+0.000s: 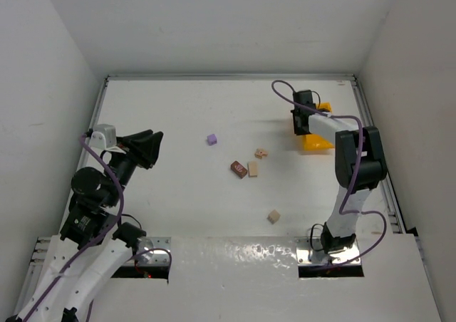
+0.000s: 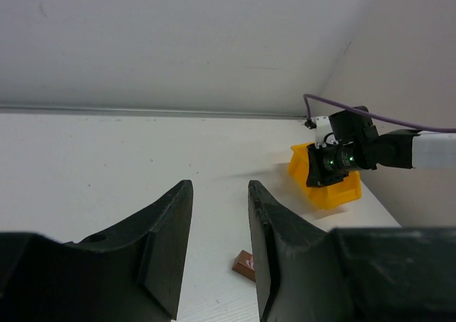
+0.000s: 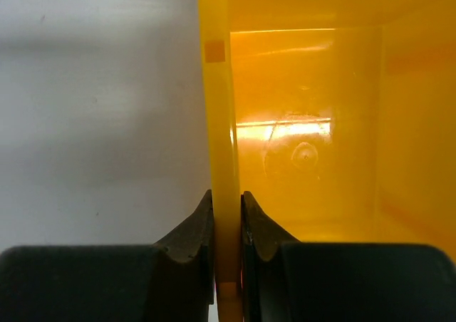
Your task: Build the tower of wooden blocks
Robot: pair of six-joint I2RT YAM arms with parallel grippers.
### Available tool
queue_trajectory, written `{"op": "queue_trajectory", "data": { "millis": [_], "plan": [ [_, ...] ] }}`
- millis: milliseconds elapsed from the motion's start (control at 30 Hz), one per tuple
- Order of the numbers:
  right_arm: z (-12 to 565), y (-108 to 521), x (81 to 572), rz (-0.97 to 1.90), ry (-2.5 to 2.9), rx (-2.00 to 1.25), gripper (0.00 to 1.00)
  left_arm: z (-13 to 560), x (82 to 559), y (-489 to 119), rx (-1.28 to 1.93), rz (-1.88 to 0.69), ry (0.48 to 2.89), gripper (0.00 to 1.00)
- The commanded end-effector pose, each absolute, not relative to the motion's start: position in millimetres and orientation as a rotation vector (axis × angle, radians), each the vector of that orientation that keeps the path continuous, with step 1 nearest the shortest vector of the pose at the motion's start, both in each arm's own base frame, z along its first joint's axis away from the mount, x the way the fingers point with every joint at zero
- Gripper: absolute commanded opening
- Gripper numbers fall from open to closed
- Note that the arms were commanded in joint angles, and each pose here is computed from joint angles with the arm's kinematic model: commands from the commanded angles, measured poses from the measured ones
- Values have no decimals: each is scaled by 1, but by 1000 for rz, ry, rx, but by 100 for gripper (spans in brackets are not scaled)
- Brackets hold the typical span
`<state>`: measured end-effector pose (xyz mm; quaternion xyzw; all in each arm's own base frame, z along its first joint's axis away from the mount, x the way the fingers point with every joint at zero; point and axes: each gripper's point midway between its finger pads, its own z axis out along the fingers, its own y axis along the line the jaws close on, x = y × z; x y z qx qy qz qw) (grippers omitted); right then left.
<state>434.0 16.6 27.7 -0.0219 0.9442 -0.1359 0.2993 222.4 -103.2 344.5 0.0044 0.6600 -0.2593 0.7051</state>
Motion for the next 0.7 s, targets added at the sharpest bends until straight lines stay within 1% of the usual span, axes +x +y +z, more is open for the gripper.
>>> {"op": "queue_trajectory", "data": {
  "millis": [0, 33, 67, 133, 167, 267, 300, 333, 367, 400, 433, 467, 500, 533, 567, 600, 633, 667],
  "plan": [
    [36, 18, 447, -254, 2447, 28, 12, 350, 223, -104, 16, -572, 1456, 35],
    [37, 18, 445, -247, 2448, 29, 17, 348, 224, -105, 19, -571, 1463, 35],
    [40, 19, 446, -238, 2440, 39, 32, 347, 225, -105, 18, -568, 1469, 35],
    [52, 21, 445, -218, 2418, 46, 47, 346, 226, -106, 21, -569, 1473, 35],
    [57, 24, 443, -195, 2416, 45, 57, 346, 226, -107, 22, -573, 1474, 35],
    [85, 26, 440, -162, 2358, 57, 70, 345, 227, -106, 20, -572, 1477, 35],
    [88, 28, 436, -146, 2354, 55, 75, 346, 227, -107, 21, -574, 1475, 35],
    [106, 28, 433, -133, 2315, 60, 78, 346, 226, -107, 21, -574, 1475, 35],
    [105, 32, 424, -98, 2329, 62, 78, 346, 226, -107, 23, -575, 1474, 35],
    [111, 31, 419, -89, 2318, 77, 77, 347, 225, -106, 21, -577, 1471, 35],
    [128, 40, 412, -17, 2279, 89, 70, 347, 225, -106, 20, -577, 1468, 35],
    [133, 46, 404, 25, 2265, 85, 56, 348, 224, -105, 20, -578, 1463, 35],
    [122, 59, 386, 100, 2299, 54, 18, 350, 222, -105, 19, -579, 1457, 35],
    [123, 67, 374, 150, 2298, 48, 3, 350, 222, -105, 20, -578, 1455, 35],
    [124, 76, 352, 209, 2285, 39, 0, 351, 221, -105, 21, -583, 1451, 30],
    [126, 84, 340, 248, 2282, 11, 0, 352, 220, -105, 21, -586, 1447, 26],
    [141, 99, 323, 300, 2232, -23, 0, 353, 219, -105, 23, -587, 1442, 12],
    [139, 107, 309, 320, 2233, -49, 0, 354, 218, -105, 25, -590, 1436, 7]
  ]
}}
